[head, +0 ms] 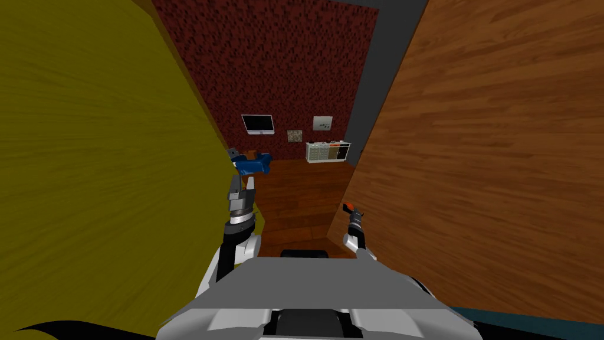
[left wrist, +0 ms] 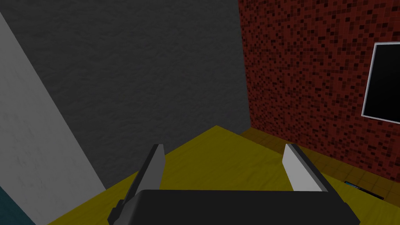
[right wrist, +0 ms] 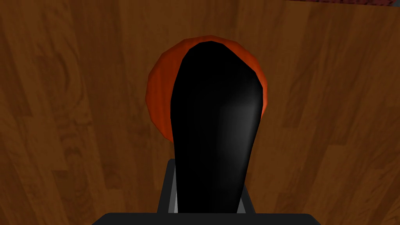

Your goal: Push the door open

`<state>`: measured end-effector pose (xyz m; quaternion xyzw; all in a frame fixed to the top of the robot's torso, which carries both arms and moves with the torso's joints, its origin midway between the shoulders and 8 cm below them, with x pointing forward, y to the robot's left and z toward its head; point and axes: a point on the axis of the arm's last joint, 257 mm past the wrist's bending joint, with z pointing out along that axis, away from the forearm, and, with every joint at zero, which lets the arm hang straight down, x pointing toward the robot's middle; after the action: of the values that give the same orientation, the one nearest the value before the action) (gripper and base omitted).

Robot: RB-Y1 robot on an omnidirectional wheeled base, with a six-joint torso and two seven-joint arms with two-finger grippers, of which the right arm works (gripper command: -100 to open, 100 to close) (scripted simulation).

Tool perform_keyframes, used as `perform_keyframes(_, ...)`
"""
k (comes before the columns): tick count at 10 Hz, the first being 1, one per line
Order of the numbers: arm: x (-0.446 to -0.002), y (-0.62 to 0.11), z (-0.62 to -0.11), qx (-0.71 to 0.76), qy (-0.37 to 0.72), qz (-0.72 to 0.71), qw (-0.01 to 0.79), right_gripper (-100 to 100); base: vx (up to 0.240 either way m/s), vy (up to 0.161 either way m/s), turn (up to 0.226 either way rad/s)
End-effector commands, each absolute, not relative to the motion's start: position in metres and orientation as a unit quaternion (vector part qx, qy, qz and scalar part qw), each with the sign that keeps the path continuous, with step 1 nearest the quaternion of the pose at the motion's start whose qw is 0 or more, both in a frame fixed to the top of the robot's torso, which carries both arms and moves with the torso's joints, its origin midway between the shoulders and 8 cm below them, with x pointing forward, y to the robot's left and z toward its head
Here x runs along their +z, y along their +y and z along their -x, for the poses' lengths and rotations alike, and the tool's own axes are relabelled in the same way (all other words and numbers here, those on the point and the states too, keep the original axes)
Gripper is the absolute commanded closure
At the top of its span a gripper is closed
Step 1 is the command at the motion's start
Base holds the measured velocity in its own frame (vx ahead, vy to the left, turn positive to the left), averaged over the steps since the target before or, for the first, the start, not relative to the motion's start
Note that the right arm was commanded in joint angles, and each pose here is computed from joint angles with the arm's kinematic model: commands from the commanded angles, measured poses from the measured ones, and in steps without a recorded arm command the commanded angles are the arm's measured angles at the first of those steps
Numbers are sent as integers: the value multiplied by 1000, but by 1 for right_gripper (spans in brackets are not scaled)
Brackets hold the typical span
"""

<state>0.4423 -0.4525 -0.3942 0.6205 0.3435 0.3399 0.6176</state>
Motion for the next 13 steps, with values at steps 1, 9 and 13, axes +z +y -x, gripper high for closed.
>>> perform_keyframes(1,-393,-467,-436,329,334,-625,625,100,206,-4,-58)
perform_keyframes(9,-393,-503,-414,298,301,-641,641,100,148,-5,-35)
perform_keyframes(13,-392,-511,-408,291,293,-644,644,100,128,-17,-29)
